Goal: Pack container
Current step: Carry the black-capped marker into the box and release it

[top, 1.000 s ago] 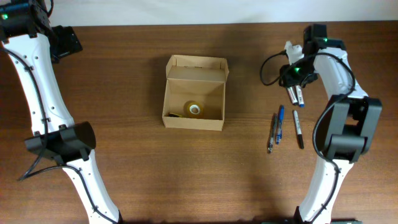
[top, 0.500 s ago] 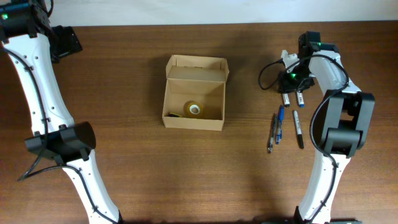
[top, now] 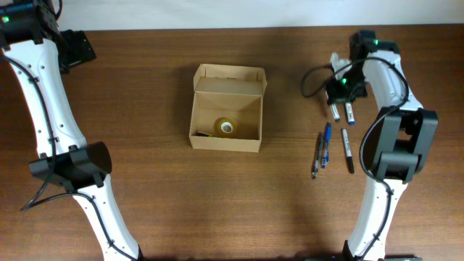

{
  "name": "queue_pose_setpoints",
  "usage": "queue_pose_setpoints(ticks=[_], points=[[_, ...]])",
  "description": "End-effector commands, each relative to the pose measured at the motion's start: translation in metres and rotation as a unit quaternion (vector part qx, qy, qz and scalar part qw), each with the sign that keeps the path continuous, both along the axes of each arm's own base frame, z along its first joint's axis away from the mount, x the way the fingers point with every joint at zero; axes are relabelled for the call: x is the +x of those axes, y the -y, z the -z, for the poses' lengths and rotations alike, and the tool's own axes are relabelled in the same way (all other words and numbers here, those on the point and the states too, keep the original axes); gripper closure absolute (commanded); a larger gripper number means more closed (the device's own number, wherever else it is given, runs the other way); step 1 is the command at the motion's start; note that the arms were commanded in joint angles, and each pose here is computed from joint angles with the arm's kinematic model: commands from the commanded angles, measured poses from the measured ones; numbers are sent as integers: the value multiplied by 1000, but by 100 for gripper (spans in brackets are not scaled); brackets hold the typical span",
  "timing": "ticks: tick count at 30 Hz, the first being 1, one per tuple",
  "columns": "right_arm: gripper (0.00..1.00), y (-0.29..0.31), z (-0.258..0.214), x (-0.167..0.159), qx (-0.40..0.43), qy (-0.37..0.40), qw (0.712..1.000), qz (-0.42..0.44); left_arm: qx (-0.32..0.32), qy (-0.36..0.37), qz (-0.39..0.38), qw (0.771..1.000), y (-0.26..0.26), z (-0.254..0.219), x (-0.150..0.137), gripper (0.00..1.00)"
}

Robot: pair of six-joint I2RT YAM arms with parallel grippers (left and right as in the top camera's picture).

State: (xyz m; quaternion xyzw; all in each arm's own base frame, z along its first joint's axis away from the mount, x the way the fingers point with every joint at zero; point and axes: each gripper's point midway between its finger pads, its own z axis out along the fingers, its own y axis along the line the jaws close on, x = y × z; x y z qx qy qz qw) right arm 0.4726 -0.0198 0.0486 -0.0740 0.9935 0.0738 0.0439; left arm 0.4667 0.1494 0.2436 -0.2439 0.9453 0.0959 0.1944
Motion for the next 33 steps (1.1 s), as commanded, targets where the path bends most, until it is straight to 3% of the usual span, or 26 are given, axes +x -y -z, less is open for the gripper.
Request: queue_pose_setpoints(ticks=[1, 6, 10, 14, 19, 25, 33], points=[[96, -53, -121, 28, 29, 131, 990, -48, 8, 10, 2, 1000, -2, -13, -5, 0], [96, -135, -227, 6, 20, 241, 949, -202, 8, 10, 2, 1000, -2, -13, -5, 0], [96, -203, -248, -29, -7, 268, 890, -368, 8, 10, 2, 1000, -2, -13, -5, 0], [96, -254, -218, -65, -10, 225, 833, -505, 8, 10, 2, 1000, -2, -13, -5, 0], [96, -285, -170, -86, -6, 168, 787, -594, 8, 10, 2, 1000, -2, -13, -5, 0], [96, -303, -88, -80, 0, 124, 780, -613, 8, 10, 2, 1000, -2, -13, -5, 0], [96, -301, -21, -81, 3, 102, 783, -614, 8, 10, 2, 1000, -2, -13, -5, 0]])
